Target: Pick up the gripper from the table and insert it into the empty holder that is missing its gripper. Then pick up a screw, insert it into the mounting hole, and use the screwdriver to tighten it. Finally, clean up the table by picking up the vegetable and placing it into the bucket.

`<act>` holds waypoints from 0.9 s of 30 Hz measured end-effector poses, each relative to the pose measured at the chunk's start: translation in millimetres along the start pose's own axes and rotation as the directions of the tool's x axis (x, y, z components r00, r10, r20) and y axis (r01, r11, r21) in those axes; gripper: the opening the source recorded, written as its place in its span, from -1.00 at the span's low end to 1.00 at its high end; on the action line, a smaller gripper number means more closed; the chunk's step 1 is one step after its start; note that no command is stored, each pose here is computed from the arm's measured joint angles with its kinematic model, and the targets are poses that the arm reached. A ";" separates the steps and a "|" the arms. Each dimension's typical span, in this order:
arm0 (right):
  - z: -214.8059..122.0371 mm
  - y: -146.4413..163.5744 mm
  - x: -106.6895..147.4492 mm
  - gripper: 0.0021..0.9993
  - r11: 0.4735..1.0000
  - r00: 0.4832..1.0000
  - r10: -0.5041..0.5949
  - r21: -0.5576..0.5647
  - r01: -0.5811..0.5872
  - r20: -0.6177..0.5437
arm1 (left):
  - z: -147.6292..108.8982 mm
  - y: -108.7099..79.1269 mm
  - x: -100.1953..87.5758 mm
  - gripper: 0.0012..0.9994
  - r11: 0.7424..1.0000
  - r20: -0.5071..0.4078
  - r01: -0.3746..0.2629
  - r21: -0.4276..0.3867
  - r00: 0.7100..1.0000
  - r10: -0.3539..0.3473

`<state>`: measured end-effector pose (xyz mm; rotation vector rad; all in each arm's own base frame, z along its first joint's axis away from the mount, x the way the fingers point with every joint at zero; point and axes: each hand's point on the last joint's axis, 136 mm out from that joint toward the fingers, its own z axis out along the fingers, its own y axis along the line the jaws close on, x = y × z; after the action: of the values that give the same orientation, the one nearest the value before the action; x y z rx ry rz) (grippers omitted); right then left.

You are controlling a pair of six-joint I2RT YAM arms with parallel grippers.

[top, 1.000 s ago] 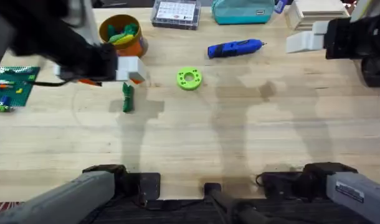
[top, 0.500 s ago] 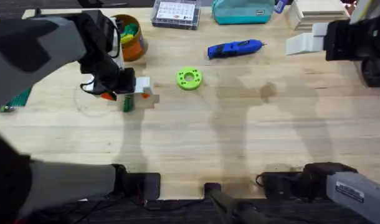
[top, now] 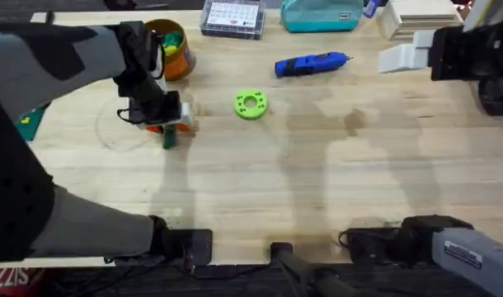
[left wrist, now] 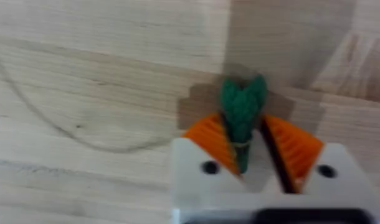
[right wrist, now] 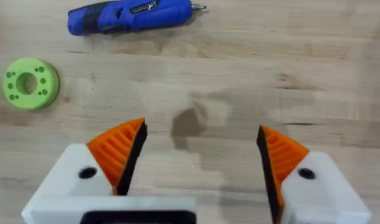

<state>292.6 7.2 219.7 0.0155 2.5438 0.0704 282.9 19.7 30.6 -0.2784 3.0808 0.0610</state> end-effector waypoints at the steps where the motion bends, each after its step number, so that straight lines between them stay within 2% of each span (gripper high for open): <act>1: 0.0 0.0 0.0 0.99 1.000 1.000 0.000 0.000 0.000 0.000 | 0.1 2.2 -0.5 -0.37 1.000 0.002 0.003 -0.011 1.000 -0.003; 3: 0.0 0.0 0.0 0.99 1.000 1.000 0.000 0.000 0.000 0.000 | -0.5 4.7 -2.1 -0.91 1.000 0.008 0.008 -0.019 1.000 -0.008; 4: 0.0 0.0 0.0 0.99 1.000 1.000 0.000 0.000 0.000 0.000 | 0.2 4.6 -2.1 -0.95 1.000 0.006 0.011 -0.019 1.000 -0.010; 10: 0.0 0.1 -0.1 0.99 1.000 1.000 0.000 0.000 0.000 0.000 | -1.8 4.3 0.2 -0.95 1.000 -0.030 0.009 -0.023 1.000 -0.010; 12: 0.0 0.0 -0.1 0.99 1.000 1.000 0.000 0.000 0.000 0.000 | -7.6 2.2 -4.7 -0.95 1.000 -0.037 0.005 -0.019 0.999 -0.006; 15: 0.0 0.0 -0.1 0.99 1.000 1.000 0.000 0.000 0.000 0.000 | -33.9 -5.5 -33.0 -0.95 1.000 0.020 -0.005 0.006 1.000 0.005; 18: 0.0 0.0 0.0 0.99 1.000 1.000 0.000 0.000 0.000 0.000 | -79.3 -16.3 -75.4 -0.95 0.999 0.156 -0.022 0.042 0.988 0.015; 21: 0.0 0.0 -0.1 0.99 1.000 1.000 0.000 0.000 0.000 0.000 | -129.3 -24.7 -120.6 -0.95 0.997 0.334 -0.043 0.066 0.943 0.019; 24: 0.0 0.0 -0.1 0.99 1.000 1.000 0.000 0.000 0.000 0.000 | -176.6 -28.0 -161.0 -0.95 0.995 0.516 -0.054 0.082 0.857 0.004; 26: 0.0 0.0 -0.1 0.99 1.000 1.000 0.000 0.000 0.000 0.000 | -196.6 -26.3 -179.0 -0.95 0.995 0.597 -0.053 0.088 0.802 -0.010; 27: 0.0 0.0 -0.1 0.99 1.000 1.000 0.000 0.000 0.000 0.000 | -202.3 -24.4 -184.8 -0.95 0.995 0.621 -0.050 0.089 0.784 -0.016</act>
<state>292.7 7.2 219.8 0.0155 2.5435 0.0704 460.0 19.7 241.1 -0.1759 2.4110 -0.0045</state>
